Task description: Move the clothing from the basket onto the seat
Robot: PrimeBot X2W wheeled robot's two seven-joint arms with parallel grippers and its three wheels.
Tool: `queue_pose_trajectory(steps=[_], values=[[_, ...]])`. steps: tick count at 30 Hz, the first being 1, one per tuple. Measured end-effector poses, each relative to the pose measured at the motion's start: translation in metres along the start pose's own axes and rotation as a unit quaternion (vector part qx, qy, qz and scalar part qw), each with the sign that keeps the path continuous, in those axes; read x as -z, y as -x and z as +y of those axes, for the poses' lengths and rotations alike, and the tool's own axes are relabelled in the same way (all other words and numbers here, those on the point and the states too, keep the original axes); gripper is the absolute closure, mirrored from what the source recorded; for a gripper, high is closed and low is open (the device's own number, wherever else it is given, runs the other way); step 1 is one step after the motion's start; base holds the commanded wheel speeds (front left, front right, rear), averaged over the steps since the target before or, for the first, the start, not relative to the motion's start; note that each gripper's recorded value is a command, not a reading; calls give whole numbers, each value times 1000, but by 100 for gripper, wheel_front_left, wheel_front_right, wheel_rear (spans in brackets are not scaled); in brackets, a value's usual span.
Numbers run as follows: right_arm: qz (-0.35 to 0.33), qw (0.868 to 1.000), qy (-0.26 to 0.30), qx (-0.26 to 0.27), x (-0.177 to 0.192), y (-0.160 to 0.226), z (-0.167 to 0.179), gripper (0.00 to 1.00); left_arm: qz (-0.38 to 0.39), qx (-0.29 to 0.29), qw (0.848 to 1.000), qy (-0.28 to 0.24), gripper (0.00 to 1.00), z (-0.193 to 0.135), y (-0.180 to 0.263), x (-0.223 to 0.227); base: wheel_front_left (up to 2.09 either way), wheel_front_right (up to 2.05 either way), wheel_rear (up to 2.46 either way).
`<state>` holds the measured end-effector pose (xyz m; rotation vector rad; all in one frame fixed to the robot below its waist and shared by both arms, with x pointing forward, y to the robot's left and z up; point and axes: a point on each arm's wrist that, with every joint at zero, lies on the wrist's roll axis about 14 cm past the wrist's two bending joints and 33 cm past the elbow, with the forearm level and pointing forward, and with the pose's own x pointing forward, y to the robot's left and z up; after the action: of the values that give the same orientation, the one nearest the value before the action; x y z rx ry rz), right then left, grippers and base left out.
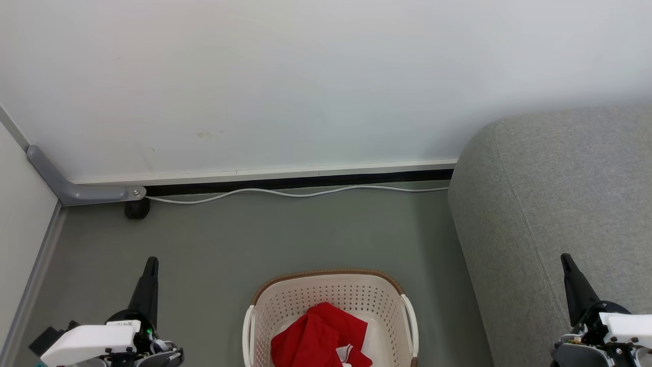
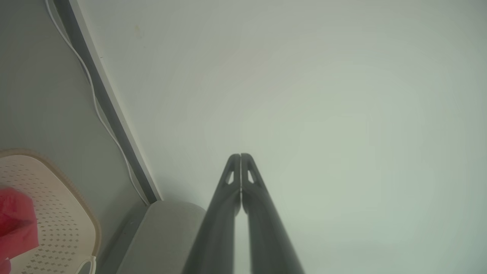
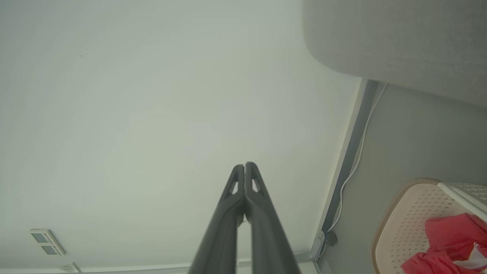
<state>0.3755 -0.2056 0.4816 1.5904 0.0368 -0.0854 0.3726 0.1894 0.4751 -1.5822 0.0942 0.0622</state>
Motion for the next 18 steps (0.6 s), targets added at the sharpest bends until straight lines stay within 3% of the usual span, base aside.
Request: queue_pose_trajectory(steps=[18], values=[[1,1000,-1,0,0,0,0,100,0,0,1000,0,100,0,0,0,0,0,0]])
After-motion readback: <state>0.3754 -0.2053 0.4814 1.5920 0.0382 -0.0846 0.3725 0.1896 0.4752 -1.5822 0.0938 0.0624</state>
